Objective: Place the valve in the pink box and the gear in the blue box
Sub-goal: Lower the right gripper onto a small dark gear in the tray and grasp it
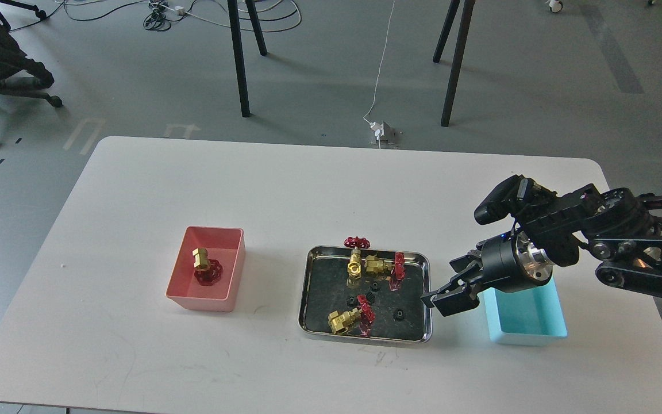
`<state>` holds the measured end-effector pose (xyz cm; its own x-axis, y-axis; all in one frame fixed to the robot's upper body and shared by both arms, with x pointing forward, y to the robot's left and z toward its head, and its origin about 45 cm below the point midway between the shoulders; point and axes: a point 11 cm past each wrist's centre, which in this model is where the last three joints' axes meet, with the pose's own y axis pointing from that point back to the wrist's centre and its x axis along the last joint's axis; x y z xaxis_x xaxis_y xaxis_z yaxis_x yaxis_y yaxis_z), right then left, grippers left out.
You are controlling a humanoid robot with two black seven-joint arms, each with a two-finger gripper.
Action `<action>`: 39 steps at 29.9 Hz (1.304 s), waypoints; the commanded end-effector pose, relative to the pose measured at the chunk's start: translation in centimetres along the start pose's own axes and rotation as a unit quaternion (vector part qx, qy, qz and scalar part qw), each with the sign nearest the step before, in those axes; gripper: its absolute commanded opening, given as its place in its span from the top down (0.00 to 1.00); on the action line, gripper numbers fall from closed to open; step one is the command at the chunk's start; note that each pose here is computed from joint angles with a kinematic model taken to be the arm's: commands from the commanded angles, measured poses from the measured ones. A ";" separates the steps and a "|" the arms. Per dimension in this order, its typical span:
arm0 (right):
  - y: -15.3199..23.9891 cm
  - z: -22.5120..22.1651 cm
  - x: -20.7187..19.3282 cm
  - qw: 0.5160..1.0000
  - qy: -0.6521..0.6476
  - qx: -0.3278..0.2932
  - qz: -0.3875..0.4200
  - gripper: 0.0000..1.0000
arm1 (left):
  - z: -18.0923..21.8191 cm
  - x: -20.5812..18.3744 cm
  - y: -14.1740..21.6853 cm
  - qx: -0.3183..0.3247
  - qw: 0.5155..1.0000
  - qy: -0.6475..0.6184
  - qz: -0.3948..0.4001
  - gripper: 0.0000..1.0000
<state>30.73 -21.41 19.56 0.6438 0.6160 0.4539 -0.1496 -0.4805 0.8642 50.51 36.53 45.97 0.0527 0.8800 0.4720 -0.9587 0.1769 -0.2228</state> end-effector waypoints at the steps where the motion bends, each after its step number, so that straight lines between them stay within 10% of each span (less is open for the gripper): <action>1: -2.1 0.2 0.7 0.999 0.029 -0.005 -0.019 0.09 | 1.0 1.3 0.0 -0.009 1.000 -0.002 0.016 0.01; 39: -11.7 -1.8 1.9 0.979 0.169 -0.006 -0.113 0.37 | 5.0 5.1 -0.2 -0.045 0.996 -0.010 0.071 0.01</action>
<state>32.38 -14.09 10.82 0.3838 0.8757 0.2931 -0.0433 -0.2999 0.9530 49.59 38.74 52.65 -0.0883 0.8904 0.4466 -0.9272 0.0905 -0.3635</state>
